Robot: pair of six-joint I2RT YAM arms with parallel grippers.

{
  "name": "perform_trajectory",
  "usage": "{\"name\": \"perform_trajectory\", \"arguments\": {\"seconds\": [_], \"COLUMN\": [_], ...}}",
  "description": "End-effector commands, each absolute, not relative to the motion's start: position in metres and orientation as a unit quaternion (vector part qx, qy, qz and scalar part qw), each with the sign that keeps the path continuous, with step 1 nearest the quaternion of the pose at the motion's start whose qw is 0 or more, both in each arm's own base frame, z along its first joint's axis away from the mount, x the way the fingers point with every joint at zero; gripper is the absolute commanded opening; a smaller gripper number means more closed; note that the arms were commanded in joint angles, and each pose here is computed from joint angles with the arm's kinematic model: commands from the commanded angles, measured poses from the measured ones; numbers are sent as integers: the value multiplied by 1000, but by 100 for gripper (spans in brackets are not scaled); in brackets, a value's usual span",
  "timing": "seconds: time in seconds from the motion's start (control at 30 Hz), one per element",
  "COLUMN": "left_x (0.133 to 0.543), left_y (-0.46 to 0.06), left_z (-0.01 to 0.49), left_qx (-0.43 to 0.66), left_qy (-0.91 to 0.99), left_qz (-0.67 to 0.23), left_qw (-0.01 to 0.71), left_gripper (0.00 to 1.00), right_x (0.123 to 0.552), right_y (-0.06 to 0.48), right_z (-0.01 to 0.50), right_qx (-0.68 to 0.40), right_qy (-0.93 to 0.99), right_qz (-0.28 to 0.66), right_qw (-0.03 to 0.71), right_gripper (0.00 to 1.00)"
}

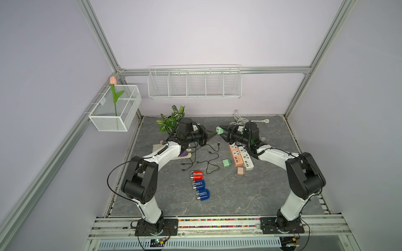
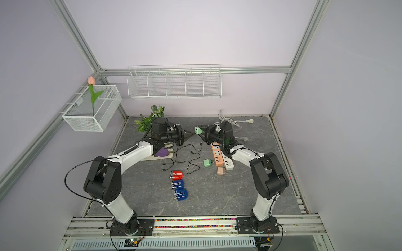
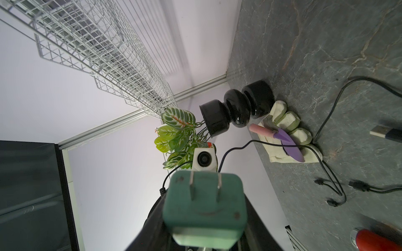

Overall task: Charge the electric shaver
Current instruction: Insert the charging cable into the plug.

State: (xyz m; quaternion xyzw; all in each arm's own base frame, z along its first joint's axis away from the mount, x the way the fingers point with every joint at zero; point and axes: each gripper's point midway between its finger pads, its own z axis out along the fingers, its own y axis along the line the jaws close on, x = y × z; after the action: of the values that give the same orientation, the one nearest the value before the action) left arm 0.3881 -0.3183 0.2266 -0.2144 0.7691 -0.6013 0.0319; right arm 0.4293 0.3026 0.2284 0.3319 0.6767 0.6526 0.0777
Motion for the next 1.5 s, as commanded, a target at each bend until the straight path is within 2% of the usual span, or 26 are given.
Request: {"name": "perform_trajectory", "arguments": {"seconds": [0.0,0.37,0.5,0.87,1.47], "left_x": [381,397,390,374,390], "left_y": [-319,-328,-324,-315,-320], "left_z": [198,198,196,191,197], "left_qx": [-213,-235,-223,-196,-224], "left_qy": [796,758,780,793,773], "left_qz": [-566,-608,-585,-577,-594], "left_qw": [6,-3,-14,-26,-10], "left_gripper": [0,0,0,0,0], "right_x": [406,399,394,403,399], "right_y": [326,338,340,319,321], "right_z": [294,308,305,307,330], "right_qx": [225,193,166,164,139], "right_qy": [655,638,647,646,620], "right_qz": [718,742,742,739,761], "right_qw": [66,71,58,99,132], "right_gripper": [7,7,7,7,7]}}
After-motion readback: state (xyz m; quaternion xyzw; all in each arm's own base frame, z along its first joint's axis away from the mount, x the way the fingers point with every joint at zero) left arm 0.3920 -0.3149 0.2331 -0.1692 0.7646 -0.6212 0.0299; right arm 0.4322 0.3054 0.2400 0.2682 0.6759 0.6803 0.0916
